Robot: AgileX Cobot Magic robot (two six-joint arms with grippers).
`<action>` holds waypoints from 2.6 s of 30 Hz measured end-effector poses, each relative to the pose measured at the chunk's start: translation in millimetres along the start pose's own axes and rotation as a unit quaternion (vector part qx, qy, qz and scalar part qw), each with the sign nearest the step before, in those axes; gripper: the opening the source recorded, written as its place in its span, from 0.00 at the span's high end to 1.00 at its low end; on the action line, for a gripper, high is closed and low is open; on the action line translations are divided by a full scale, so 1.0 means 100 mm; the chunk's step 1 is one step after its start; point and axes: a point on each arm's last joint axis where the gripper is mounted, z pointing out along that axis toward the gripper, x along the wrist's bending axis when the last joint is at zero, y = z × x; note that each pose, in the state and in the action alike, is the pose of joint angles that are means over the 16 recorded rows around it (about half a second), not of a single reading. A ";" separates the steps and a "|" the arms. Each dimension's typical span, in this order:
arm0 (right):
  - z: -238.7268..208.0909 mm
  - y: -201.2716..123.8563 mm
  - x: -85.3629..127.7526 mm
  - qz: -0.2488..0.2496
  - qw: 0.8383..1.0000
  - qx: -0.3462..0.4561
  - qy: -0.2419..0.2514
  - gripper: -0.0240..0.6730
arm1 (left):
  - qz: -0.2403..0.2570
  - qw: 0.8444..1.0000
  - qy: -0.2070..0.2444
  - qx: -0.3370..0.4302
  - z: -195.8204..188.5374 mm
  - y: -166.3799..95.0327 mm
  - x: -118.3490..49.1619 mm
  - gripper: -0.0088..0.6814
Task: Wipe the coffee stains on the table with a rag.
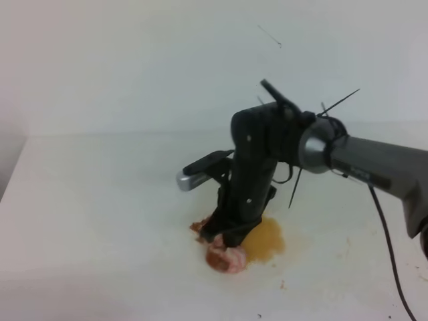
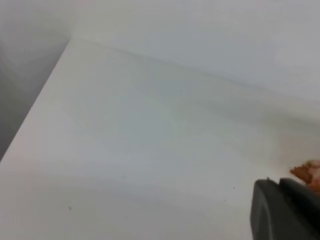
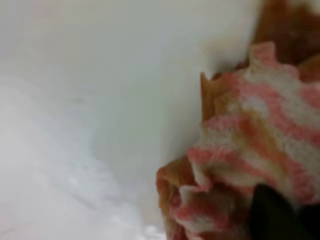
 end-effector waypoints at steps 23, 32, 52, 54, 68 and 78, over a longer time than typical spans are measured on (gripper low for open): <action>-0.60 -0.03 -0.32 -0.017 0.997 -0.062 0.034 0.94 | 0.000 1.000 0.000 0.000 0.00 0.00 0.00 0.99; -0.99 -0.10 -0.08 -0.038 0.994 -0.090 0.048 0.94 | 0.000 1.000 0.000 0.000 0.00 0.00 0.00 0.99; -0.45 -0.63 -0.10 -0.028 0.994 -0.105 0.003 0.94 | 0.000 1.000 -0.001 -0.005 -0.01 0.03 -0.01 0.99; -0.38 -0.65 -0.13 -0.033 0.994 -0.100 -0.004 0.94 | 0.000 1.000 -0.002 -0.005 -0.01 0.03 -0.01 0.99; -0.11 -0.71 -0.50 -0.022 0.995 -0.073 -0.071 0.94 | 0.001 1.000 -0.003 -0.012 -0.02 0.08 -0.02 0.99; -0.27 -0.71 -0.73 0.005 0.989 -0.114 -0.097 0.94 | 0.001 1.000 -0.003 -0.012 -0.02 0.08 -0.02 0.99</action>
